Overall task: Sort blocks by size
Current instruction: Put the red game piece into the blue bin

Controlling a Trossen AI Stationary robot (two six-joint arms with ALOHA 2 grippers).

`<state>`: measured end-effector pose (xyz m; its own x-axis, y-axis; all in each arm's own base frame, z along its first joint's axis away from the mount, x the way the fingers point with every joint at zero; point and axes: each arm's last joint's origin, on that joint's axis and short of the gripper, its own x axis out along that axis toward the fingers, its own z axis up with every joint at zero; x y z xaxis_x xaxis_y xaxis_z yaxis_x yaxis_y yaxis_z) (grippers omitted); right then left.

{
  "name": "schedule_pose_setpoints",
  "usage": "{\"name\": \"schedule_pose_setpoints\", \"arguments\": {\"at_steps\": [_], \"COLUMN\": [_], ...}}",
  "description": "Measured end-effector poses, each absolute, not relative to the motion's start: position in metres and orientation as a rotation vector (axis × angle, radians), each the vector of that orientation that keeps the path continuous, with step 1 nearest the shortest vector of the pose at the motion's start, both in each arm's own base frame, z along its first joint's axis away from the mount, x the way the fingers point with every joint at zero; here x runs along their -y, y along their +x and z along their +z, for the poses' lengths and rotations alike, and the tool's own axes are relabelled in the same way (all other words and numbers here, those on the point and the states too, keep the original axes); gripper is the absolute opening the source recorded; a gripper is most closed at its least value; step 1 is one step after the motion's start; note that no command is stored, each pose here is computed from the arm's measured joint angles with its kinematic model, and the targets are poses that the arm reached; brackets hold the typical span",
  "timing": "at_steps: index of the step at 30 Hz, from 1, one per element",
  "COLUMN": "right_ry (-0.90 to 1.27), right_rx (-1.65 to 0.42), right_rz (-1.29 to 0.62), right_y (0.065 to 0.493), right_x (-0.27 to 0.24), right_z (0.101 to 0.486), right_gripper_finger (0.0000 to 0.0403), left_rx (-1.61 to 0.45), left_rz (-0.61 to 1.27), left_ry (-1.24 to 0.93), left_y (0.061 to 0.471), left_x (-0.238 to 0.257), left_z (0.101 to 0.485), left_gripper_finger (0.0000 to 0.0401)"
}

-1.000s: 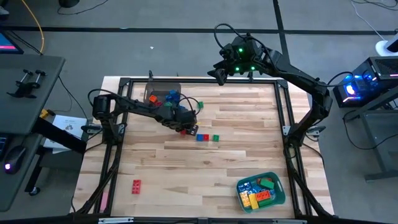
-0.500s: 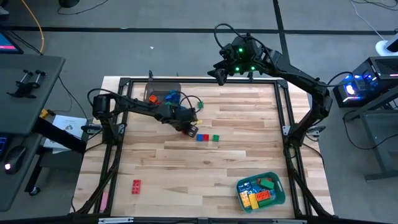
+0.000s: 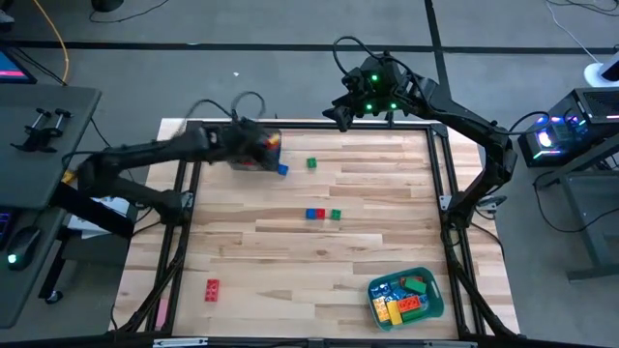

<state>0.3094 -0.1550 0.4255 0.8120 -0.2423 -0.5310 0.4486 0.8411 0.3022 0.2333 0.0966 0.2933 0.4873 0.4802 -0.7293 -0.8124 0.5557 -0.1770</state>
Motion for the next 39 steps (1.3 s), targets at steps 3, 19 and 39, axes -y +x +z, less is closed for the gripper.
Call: {"name": "schedule_pose_setpoints", "arguments": {"at_steps": [3,19,39], "right_ry": [0.443,0.66,0.704], "right_rx": [-0.499,-0.53,-0.521], "right_rz": [-0.377,-0.35,-0.663], "right_y": [0.309,0.25,0.218], "right_x": [0.155,0.089,-0.001], "right_z": [0.425,0.463,0.466], "right_gripper_finger": [0.0254,0.0254,0.0254], "left_rx": [-0.713,-0.506,-0.207], "left_rz": [0.873,-0.006,-0.5], "left_ry": [-0.562,-0.468,-0.339], "left_y": [0.208,0.323,0.479], "left_x": [-0.107,0.011,0.17], "left_z": [0.301,0.282,0.208], "left_gripper_finger": [0.0086,0.0086,0.0086]}}
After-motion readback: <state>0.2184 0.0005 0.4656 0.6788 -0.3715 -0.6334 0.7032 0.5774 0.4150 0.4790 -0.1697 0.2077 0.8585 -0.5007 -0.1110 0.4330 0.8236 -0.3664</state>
